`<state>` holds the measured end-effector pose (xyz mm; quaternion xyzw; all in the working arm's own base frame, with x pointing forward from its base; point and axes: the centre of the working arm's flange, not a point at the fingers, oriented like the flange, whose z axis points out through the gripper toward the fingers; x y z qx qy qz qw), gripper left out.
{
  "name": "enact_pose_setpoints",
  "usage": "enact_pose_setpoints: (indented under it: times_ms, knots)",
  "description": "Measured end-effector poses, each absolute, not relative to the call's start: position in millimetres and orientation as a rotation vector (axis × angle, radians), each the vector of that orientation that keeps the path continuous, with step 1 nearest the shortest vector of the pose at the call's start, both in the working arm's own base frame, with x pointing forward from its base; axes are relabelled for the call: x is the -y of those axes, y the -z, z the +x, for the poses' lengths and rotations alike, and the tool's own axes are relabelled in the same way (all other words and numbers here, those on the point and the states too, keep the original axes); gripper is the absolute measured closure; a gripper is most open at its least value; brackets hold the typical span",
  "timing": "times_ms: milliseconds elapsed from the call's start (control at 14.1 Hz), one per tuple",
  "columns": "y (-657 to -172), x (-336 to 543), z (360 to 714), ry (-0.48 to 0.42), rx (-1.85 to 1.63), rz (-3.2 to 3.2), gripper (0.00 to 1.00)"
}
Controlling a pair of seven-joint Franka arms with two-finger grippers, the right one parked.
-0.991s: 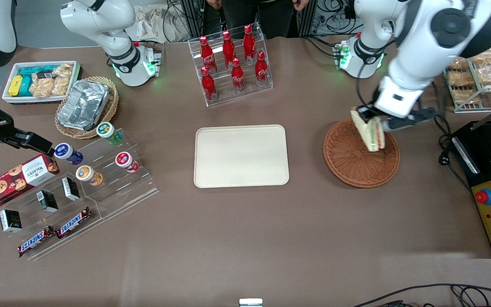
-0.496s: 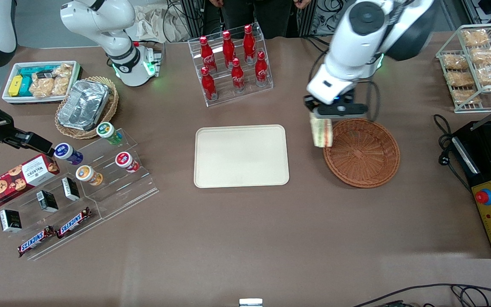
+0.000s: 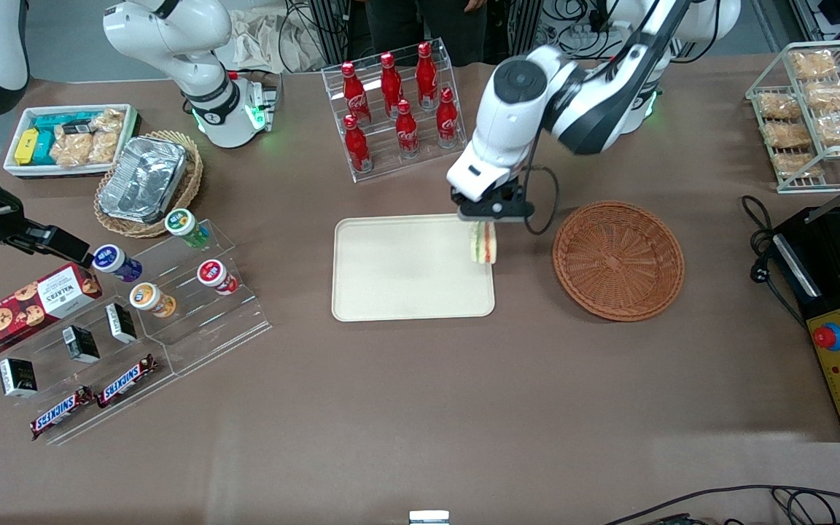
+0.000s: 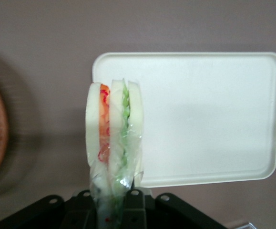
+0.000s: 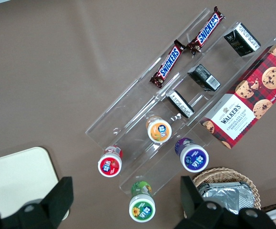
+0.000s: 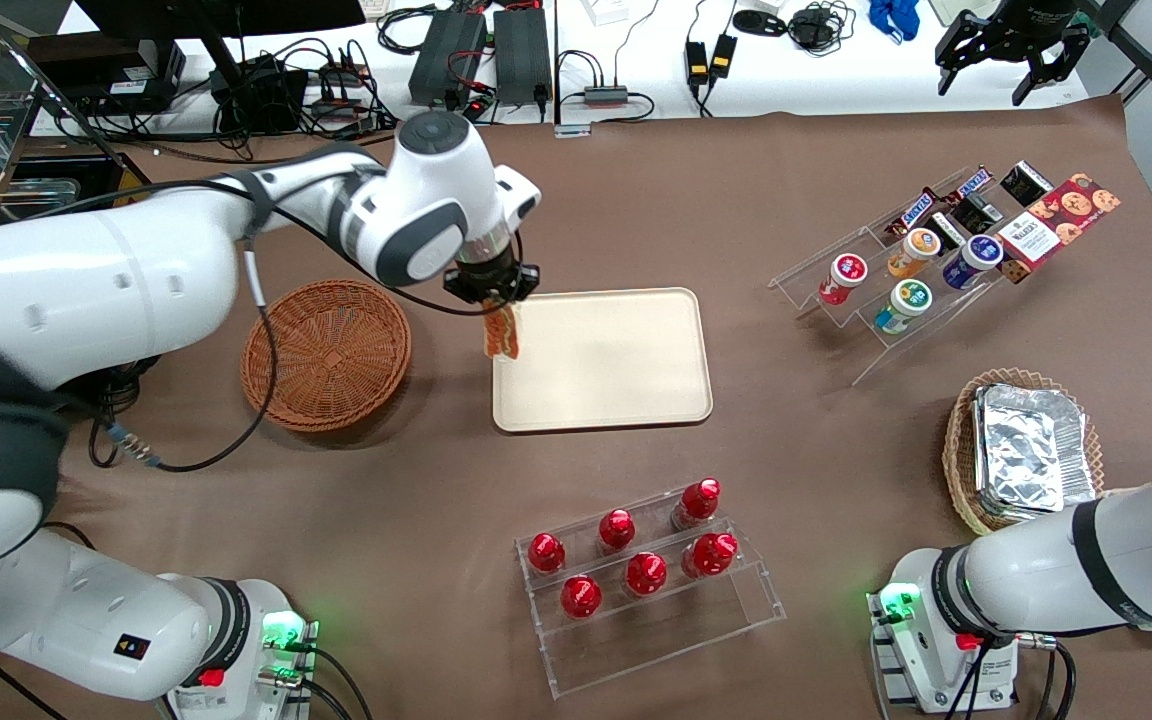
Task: Place sandwich from basket to tray
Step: 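Lower the held sandwich onto the cream tray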
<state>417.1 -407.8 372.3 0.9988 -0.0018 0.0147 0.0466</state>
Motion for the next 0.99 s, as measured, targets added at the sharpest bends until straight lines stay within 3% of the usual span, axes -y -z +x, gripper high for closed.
enact_pose_setpoints:
  times_ms: [566, 991]
  knots:
    - [-262.5, 431.2, 417.2, -0.017, 0.064, 3.055, 0.81]
    - [-226.4, 430.6, 418.4, -0.055, 0.050, 3.086, 0.81]
